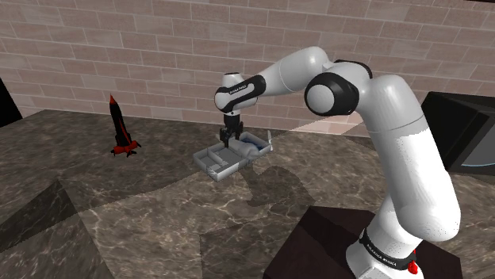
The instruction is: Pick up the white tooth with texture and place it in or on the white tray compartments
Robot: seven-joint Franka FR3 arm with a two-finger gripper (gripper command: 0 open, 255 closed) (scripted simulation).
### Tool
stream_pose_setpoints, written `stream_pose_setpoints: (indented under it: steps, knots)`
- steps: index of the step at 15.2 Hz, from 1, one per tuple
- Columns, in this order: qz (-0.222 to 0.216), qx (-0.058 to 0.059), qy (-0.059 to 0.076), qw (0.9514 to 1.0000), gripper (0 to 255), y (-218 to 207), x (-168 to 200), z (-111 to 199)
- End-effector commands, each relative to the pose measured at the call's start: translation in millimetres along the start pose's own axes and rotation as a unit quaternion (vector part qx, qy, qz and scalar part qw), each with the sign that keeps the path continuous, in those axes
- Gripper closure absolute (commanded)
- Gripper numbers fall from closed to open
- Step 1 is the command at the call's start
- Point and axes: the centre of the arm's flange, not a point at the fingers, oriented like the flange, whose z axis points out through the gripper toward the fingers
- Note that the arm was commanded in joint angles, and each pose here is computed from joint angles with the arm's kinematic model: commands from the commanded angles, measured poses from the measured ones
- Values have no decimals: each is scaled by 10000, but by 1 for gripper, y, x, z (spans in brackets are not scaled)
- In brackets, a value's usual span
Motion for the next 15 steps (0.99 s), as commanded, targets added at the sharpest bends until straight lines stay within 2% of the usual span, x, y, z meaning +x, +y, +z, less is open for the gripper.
stream_pose_setpoints:
  steps: [1, 5, 9, 15]
  knots:
    - [0, 0, 1, 10000, 0, 0, 0, 0]
    - [0, 0, 1, 10000, 0, 0, 0, 0]
    - [0, 0, 1, 10000, 0, 0, 0, -50]
    - [0, 0, 1, 10000, 0, 0, 0, -50]
